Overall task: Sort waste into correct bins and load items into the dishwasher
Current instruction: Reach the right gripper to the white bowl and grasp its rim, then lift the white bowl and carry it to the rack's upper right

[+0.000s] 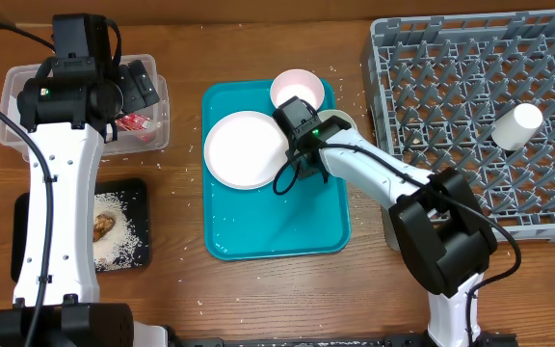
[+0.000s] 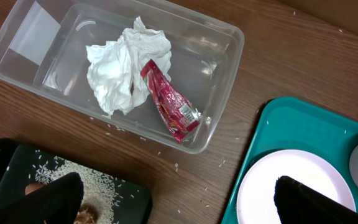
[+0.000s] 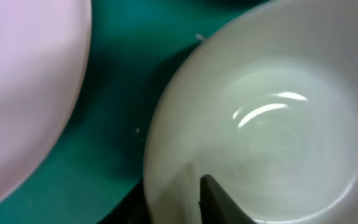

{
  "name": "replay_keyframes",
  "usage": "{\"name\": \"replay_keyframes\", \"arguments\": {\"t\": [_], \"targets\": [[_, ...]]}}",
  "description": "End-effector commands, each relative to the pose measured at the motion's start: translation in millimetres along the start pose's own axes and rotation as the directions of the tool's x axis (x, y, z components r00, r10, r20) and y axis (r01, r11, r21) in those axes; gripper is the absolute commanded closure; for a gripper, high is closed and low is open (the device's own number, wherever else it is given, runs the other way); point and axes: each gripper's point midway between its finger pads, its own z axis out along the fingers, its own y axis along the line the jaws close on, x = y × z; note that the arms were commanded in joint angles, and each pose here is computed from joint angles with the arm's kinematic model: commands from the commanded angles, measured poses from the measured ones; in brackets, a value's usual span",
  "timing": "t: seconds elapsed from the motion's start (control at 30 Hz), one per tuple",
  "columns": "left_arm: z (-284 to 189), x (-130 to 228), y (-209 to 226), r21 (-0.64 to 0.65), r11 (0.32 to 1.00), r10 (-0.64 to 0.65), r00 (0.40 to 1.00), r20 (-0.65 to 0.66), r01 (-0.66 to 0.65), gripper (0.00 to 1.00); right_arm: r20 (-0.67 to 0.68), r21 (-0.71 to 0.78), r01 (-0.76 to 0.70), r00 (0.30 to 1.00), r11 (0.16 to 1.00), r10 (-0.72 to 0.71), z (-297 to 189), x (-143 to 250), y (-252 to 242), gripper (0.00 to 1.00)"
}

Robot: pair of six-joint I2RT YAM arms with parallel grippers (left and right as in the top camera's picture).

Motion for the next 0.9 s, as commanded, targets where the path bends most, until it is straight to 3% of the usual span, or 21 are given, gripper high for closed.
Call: {"name": "replay_keyframes", "arguments": {"t": [0.0,0.07,0.23,0.37,0.5,0.67,0.8,0.87], "targets": [[-5,-5,-1,0.01,1.0,-0.014,1.0,0.016,0.013,0.0,-0.005,-0.008,-0.002,1.0,1.0,0.001,-3,1,11,0.88],[-5,-5,-1,0.01,1.0,-0.014,1.0,0.016,0.013,0.0,-0.005,-0.01,0.013,1.0,1.0,-0.013,-11,-1,16,0.96],[-5,-5,-1,0.01,1.0,-0.014,1.0,0.016,0.013,0.0,0.033,-0.016,-0.015,0.999,1.0,0.016,-55,-25,12,0.96],[-5,-5,-1,0.01,1.0,-0.014,1.0,0.016,0.013,0.0,0.105,-0.033,-0.142,0.984,0.989,0.144,-110,-52,-15,0.96],[-5,-5,-1,0.01,1.0,-0.014,1.0,0.016,0.013,0.0,0.197,-0.077,-0.316,0.925,0.946,0.325,-156,-71,-73,0.96],[-5,-5,-1,0.01,1.0,-0.014,1.0,0.016,0.013,0.0,0.187,-0.33,-0.453,0.829,0.829,0.527,-184,-72,-150,0.96],[-5,-5,-1,0.01,1.0,-0.014,1.0,0.016,0.014,0.0,0.201,-0.687,-0.303,0.794,0.661,0.573,-208,-72,-203,0.96],[-5,-5,-1,0.01,1.0,-0.014,1.0,0.016,0.013,0.0,0.24,-0.791,-0.207,0.76,0.576,0.603,-221,-69,-230,0.96]]}}
